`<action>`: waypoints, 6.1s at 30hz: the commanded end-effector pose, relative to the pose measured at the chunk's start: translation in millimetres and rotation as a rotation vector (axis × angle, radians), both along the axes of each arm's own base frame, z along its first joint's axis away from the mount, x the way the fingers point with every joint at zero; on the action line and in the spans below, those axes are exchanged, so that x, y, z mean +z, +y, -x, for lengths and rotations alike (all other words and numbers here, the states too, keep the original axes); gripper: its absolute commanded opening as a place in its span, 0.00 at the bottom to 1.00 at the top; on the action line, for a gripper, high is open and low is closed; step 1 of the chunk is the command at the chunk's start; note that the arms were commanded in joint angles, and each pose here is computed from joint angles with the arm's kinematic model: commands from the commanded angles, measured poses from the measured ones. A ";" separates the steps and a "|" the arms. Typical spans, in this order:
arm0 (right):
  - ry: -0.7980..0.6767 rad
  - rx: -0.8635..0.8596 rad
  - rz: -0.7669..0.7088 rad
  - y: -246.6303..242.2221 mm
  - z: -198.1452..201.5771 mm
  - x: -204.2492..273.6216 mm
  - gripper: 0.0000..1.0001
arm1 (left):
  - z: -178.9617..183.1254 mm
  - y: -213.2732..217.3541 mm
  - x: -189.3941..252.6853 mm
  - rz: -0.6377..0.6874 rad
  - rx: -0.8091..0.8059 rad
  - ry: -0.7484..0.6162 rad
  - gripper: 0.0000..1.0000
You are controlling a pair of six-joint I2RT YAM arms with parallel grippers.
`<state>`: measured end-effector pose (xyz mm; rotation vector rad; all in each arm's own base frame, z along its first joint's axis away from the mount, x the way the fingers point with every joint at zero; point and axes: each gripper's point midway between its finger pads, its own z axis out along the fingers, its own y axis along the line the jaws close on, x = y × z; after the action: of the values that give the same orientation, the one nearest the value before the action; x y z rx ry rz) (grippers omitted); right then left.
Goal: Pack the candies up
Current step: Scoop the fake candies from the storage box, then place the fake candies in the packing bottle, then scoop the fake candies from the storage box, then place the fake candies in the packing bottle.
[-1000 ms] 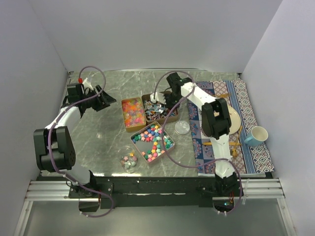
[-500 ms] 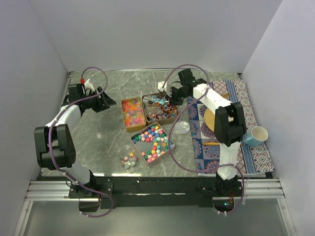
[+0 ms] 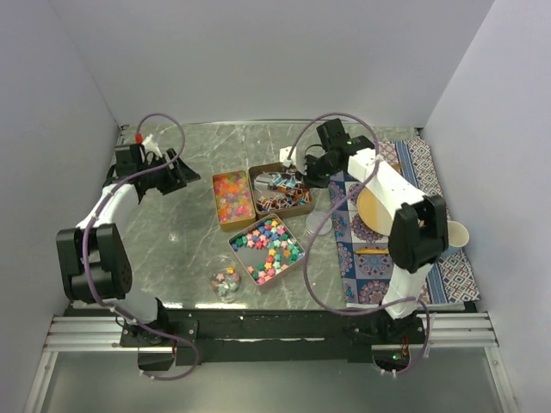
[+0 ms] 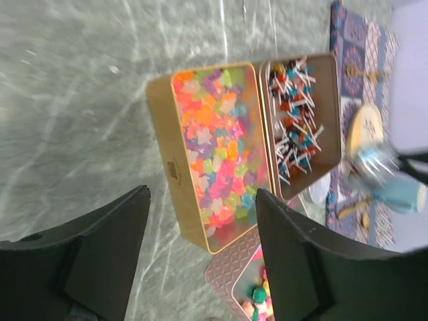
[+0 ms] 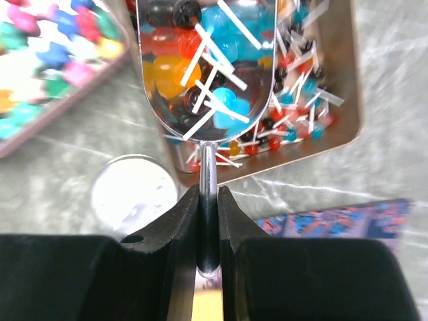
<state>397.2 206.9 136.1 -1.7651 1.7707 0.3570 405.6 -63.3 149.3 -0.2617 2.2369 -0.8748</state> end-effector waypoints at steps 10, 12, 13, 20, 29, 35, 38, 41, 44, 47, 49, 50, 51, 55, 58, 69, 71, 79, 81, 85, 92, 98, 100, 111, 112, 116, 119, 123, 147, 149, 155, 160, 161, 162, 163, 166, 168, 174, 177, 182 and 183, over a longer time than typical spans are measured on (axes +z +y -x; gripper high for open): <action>-0.091 0.290 0.114 66.7 125.8 85.4 0.00 | 27.0 55.5 66.9 -0.085 0.265 -0.155 0.73; -0.070 0.319 0.119 81.4 140.9 83.7 0.00 | 30.3 59.3 70.4 -0.081 0.282 -0.173 0.73; -0.070 0.327 0.128 83.8 144.7 82.6 0.00 | 30.7 60.2 74.1 -0.079 0.288 -0.187 0.73; -0.115 0.406 0.287 96.5 165.2 67.0 0.00 | 46.0 60.3 85.9 -0.065 0.309 -0.229 0.73; -0.167 0.460 0.414 109.2 177.6 62.1 0.00 | 58.2 58.7 89.1 -0.048 0.327 -0.262 0.74; -0.238 0.491 0.488 113.5 179.4 62.0 0.00 | 61.6 57.5 89.8 -0.048 0.327 -0.278 0.75; -0.249 0.495 0.552 111.4 181.4 60.2 0.00 | 60.8 57.5 91.9 -0.041 0.329 -0.290 0.75; -0.266 0.516 0.595 109.8 184.4 61.6 0.00 | 59.9 57.0 97.0 -0.034 0.334 -0.307 0.76; -0.300 0.520 0.625 108.5 181.7 66.4 0.00 | 59.7 56.4 99.4 -0.025 0.333 -0.316 0.76; -0.313 0.510 0.657 109.9 179.5 69.8 0.00 | 60.2 54.5 99.7 -0.012 0.330 -0.318 0.76; -0.305 0.501 0.686 110.0 180.4 67.2 0.00 | 61.6 53.9 101.6 -0.007 0.332 -0.323 0.76; -0.319 0.488 0.689 112.1 178.0 70.9 0.00 | 62.0 54.0 101.5 -0.006 0.333 -0.322 0.76; -0.326 0.479 0.690 113.9 177.1 72.5 0.00 | 62.9 53.2 100.5 -0.003 0.331 -0.320 0.76; -0.357 0.462 0.684 121.7 171.8 83.0 0.00 | 64.5 50.6 97.3 0.008 0.321 -0.310 0.76; -0.386 0.432 0.675 119.6 163.7 97.3 0.00 | 65.1 47.6 87.2 0.027 0.312 -0.271 0.76; -0.231 0.101 0.848 5.8 152.1 71.8 0.00 | 66.3 39.0 45.1 0.068 0.321 -0.148 0.74; -0.201 0.078 0.947 -19.5 157.3 53.5 0.00 | 66.6 36.7 42.9 0.074 0.322 -0.147 0.74; -0.160 -0.046 1.033 -39.1 156.1 33.7 0.00 | 62.5 30.5 41.9 0.082 0.315 -0.135 0.73; -0.160 -0.069 1.057 -38.3 153.5 28.5 0.00 | 63.1 31.0 40.0 0.090 0.325 -0.114 0.73; -0.187 -0.091 1.101 -31.5 145.7 22.8 0.00 | 73.4 40.9 30.9 0.068 0.415 -0.009 0.73; -0.263 -0.066 1.182 -18.9 140.9 15.0 0.00 | 101.5 35.0 12.2 0.135 0.495 0.129 0.73; -0.348 -0.021 1.267 -11.9 127.3 17.1 0.00 | 99.2 31.9 15.8 0.149 0.478 0.113 0.73; -0.372 0.001 1.266 -0.3 122.0 18.7 0.00 | 97.1 31.9 21.0 0.152 0.475 0.100 0.73; -0.418 0.075 1.284 39.8 110.5 3.8 0.00 | 97.9 30.9 33.7 0.137 0.464 0.050 0.73; -0.411 0.087 1.282 40.8 111.4 2.6 0.00 | 97.1 32.3 35.0 0.135 0.469 0.044 0.73; -0.385 0.129 1.285 38.0 115.1 0.7 0.00 | 95.9 32.4 37.9 0.137 0.472 0.036 0.73; -0.364 0.155 1.262 42.9 118.2 -1.6 0.00 | 94.6 33.0 38.9 0.140 0.477 0.030 0.73; -0.298 0.184 1.217 51.4 124.8 -14.7 0.00 | 93.0 35.9 37.5 0.129 0.486 0.024 0.73; 0.203 0.055 0.823 80.5 146.1 -95.7 0.00 | 85.3 59.1 26.0 0.054 0.534 0.036 0.72; 0.221 0.011 0.742 85.9 143.0 -95.3 0.00 | 84.3 59.5 22.0 0.057 0.536 0.045 0.72; 0.222 -0.031 0.603 103.0 121.2 -78.1 0.00 | 76.7 63.0 23.3 0.069 0.543 0.048 0.71; 0.135 -0.040 0.579 96.0 111.6 -51.3 0.00 | 72.4 64.8 25.7 0.063 0.537 0.042 0.71; 0.118 -0.040 0.580 91.3 111.6 -46.8 0.00 | 72.1 64.0 26.1 0.068 0.535 0.040 0.71; 0.066 -0.050 0.574 84.5 109.3 -29.5 0.00 | 71.8 63.5 27.2 0.076 0.534 0.037 0.71; 0.059 -0.048 0.593 75.9 112.5 -30.1 0.00 | 71.0 62.8 28.1 0.079 0.533 0.032 0.71; -0.008 -0.063 0.601 57.2 113.6 -8.3 0.00 | 70.5 62.4 26.7 0.082 0.531 0.025 0.71; -0.031 -0.071 0.575 51.5 116.6 7.6 0.00 | 69.9 63.5 27.6 0.084 0.537 0.019 0.71; -0.092 -0.055 0.535 50.4 123.4 46.3 0.00 | 68.6 65.4 30.3 0.080 0.540 0.002 0.72; -0.151 -0.002 0.555 56.0 130.6 61.2 0.00 | 69.3 66.9 30.4 0.073 0.545 0.002 0.72; -0.209 0.095 0.630 64.5 148.3 70.2 0.00 | 67.2 71.6 34.9 0.069 0.558 -0.013 0.73; -0.225 0.125 0.637 69.4 154.5 71.6 0.00 | 65.9 72.7 34.7 0.064 0.556 -0.015 0.74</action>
<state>256.2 270.0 181.8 -2.1656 1.8657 -0.3188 328.6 2.3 160.7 -0.9112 2.0338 -0.6498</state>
